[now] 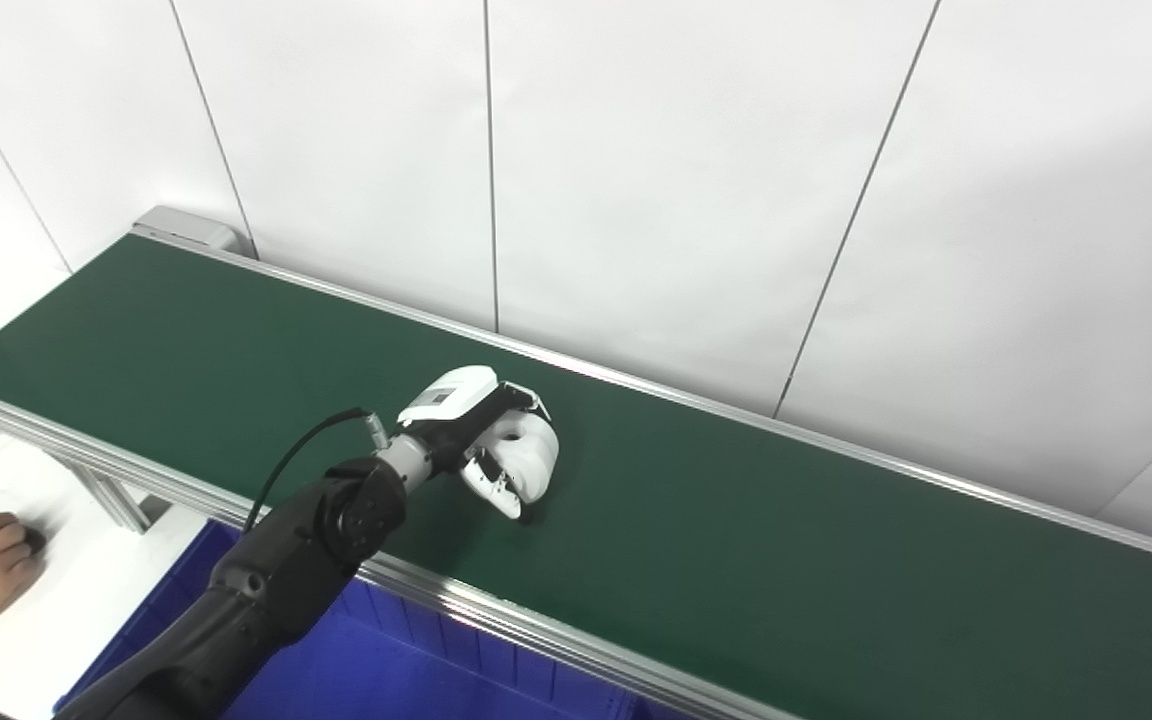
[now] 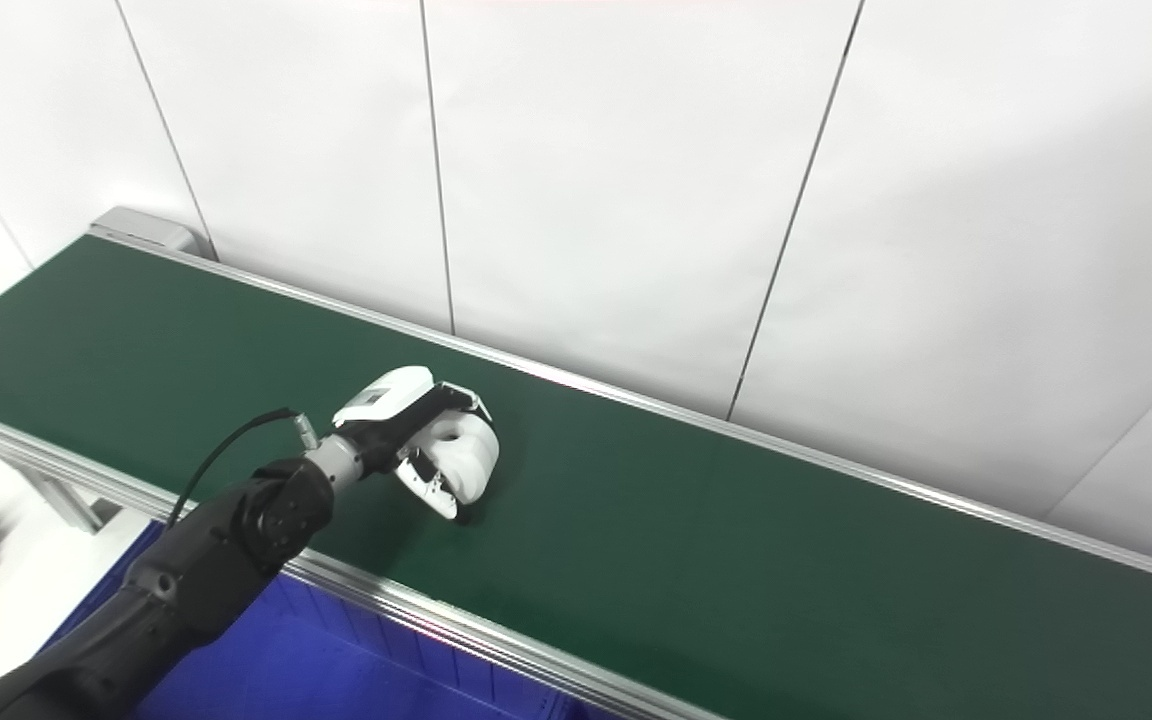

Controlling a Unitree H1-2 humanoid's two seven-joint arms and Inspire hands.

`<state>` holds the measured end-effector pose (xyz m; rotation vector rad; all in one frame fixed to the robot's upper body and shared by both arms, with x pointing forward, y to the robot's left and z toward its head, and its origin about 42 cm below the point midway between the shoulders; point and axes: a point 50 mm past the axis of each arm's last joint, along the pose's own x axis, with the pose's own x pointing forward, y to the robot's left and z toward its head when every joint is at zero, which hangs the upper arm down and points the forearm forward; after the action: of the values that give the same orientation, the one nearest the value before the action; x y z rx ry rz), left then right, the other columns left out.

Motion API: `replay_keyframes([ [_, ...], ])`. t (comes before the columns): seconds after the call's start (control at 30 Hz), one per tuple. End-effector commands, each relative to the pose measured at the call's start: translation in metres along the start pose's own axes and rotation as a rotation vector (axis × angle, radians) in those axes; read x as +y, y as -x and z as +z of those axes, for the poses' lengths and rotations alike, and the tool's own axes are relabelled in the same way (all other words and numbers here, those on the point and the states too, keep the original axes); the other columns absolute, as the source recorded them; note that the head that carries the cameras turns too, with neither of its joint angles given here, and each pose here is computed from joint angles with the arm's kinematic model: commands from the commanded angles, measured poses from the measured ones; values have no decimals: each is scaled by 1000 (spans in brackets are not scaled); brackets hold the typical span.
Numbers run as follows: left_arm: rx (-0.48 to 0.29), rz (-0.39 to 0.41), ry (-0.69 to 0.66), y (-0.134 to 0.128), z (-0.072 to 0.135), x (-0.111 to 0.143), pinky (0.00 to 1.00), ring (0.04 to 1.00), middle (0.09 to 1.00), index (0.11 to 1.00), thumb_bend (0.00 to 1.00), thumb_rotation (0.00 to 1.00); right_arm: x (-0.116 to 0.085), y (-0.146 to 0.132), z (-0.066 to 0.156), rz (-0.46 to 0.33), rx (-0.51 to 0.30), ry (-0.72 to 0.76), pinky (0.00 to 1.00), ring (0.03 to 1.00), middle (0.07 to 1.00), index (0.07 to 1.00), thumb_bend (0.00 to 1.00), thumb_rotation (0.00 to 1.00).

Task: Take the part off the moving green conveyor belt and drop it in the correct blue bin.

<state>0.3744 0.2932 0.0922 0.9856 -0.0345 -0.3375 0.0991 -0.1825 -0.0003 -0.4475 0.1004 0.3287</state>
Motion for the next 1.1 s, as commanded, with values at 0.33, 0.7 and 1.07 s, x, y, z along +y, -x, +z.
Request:
replay_keyframes([
  [0.33,-205,179,101,42,10,30,418,475,517,470,478,0,2,1,19,-26,-55,-12,973,1000,1000,1000,765,608],
  [0.7,-277,149,193,119,7,6,392,471,516,490,479,0,5,8,35,-24,-63,-4,938,1000,1000,1000,715,576],
  [1.07,-150,46,267,177,-14,-38,385,474,525,475,478,0,-2,14,54,-22,-49,7,907,999,1000,1000,721,621],
])
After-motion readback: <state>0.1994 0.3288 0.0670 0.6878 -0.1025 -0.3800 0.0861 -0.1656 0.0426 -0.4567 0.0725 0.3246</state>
